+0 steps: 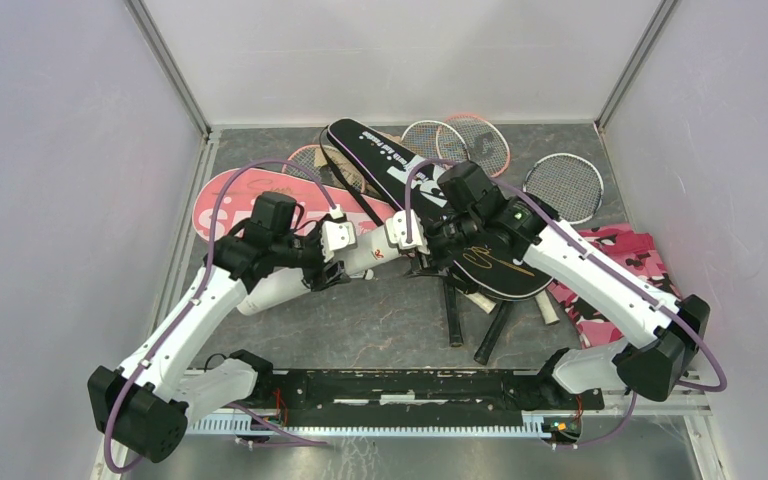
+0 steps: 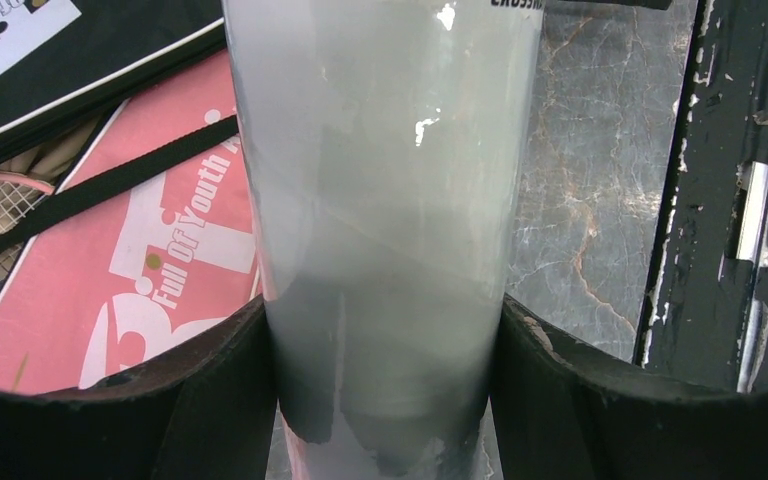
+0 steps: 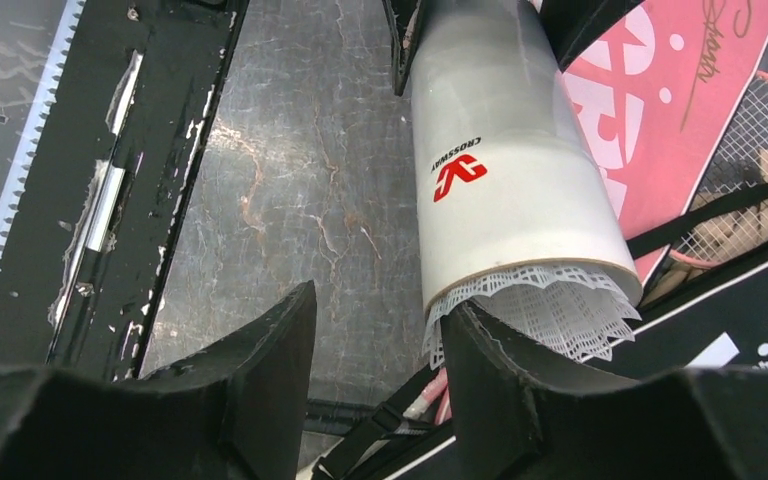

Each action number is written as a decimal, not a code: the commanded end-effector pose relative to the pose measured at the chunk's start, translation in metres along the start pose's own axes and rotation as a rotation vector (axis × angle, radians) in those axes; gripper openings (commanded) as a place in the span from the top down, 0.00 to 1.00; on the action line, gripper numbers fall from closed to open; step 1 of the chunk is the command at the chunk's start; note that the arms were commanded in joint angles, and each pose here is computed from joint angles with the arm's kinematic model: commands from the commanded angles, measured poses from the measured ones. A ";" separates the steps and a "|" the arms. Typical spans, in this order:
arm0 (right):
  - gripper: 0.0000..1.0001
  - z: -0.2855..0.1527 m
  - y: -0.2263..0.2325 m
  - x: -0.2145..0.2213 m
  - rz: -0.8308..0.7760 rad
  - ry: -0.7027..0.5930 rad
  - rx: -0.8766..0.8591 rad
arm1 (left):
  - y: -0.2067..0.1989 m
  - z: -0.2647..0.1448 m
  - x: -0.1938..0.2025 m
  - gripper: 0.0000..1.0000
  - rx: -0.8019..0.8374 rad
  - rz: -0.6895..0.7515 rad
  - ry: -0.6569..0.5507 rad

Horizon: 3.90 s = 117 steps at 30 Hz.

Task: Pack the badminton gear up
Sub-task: Place the shuttlecock at the shuttle tube, then adjust the shuttle tube, then pick up the shuttlecock at the center of the board.

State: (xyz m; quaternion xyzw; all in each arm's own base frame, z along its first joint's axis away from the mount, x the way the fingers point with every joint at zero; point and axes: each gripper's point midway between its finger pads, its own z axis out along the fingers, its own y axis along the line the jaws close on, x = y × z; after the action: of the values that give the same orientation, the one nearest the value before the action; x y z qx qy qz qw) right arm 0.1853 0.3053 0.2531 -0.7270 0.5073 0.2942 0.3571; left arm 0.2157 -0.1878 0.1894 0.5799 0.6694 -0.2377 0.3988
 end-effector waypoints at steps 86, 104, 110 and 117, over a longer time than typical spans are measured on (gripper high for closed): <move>0.67 -0.166 -0.126 -0.077 0.155 -0.255 0.681 | 0.052 -0.008 -0.143 0.00 -0.078 -0.252 -0.471; 0.73 -0.239 -0.068 0.020 0.163 0.320 0.944 | 0.068 0.035 -0.090 0.09 -0.045 -0.021 -0.181; 0.74 -0.214 -0.053 0.054 0.193 0.399 0.837 | 0.079 0.043 -0.041 0.11 -0.115 -0.101 0.020; 0.75 -0.192 -0.048 0.074 0.209 0.426 0.759 | 0.064 0.038 0.025 0.10 -0.099 -0.379 0.136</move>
State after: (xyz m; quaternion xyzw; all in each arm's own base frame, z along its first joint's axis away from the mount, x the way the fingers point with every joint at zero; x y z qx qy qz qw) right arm 0.2611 0.1174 0.3092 -0.5258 0.7272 -0.0286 0.4404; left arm 0.2975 -0.2170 0.1827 0.4892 0.7513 -0.2309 0.3781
